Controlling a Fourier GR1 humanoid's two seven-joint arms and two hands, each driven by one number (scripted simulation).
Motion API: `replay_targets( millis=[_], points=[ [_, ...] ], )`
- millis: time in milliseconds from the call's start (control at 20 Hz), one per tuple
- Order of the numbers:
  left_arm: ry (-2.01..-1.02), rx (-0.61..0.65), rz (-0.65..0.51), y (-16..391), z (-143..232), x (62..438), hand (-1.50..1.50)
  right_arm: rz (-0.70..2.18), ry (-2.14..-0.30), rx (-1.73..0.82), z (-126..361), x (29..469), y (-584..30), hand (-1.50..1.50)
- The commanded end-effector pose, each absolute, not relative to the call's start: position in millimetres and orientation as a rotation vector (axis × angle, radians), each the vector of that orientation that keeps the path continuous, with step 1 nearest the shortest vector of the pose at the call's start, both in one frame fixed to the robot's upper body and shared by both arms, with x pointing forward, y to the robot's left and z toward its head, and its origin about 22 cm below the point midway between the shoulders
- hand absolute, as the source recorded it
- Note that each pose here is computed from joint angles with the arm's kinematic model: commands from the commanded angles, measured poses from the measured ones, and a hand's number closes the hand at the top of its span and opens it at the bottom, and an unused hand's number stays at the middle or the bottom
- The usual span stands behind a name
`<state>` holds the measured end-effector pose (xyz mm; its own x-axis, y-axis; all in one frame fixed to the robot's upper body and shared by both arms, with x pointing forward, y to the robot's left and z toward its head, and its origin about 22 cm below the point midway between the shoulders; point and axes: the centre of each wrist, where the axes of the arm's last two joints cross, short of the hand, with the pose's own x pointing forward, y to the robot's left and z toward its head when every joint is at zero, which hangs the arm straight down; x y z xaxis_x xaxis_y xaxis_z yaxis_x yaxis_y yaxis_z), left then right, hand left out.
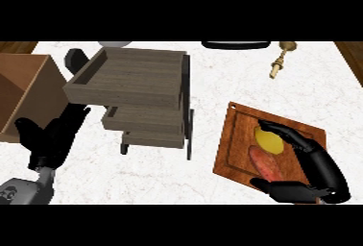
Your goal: Pick the sweet potato from the cutting board and place it in the tiered basket
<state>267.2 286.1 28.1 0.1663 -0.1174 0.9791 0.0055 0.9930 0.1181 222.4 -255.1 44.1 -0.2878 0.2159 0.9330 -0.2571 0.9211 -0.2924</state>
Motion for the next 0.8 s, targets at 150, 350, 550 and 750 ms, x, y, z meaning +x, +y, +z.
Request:
replay_targets(
  millis=[150, 350, 550, 750],
  points=[
    [-1.415, 0.087, -0.066, 289.8, 30.2, 254.5, 0.00, 0.867, -1.807, -0.366, 110.5, 219.4, -300.7, -1.50],
    [-1.410, 0.075, -0.082, 284.7, 32.7, 260.7, 0.00, 1.210, -1.619, -0.498, 145.2, 212.0, -298.5, -1.50],
    [-1.426, 0.075, -0.095, 293.3, 34.2, 259.4, 0.00, 1.500, -1.322, -0.455, 157.2, 197.3, -291.4, -1.50],
    [-1.410, 0.069, -0.080, 286.2, 22.5, 253.2, 0.00, 1.562, -1.243, -0.423, 170.7, 185.9, -265.4, -1.50]
  ],
)
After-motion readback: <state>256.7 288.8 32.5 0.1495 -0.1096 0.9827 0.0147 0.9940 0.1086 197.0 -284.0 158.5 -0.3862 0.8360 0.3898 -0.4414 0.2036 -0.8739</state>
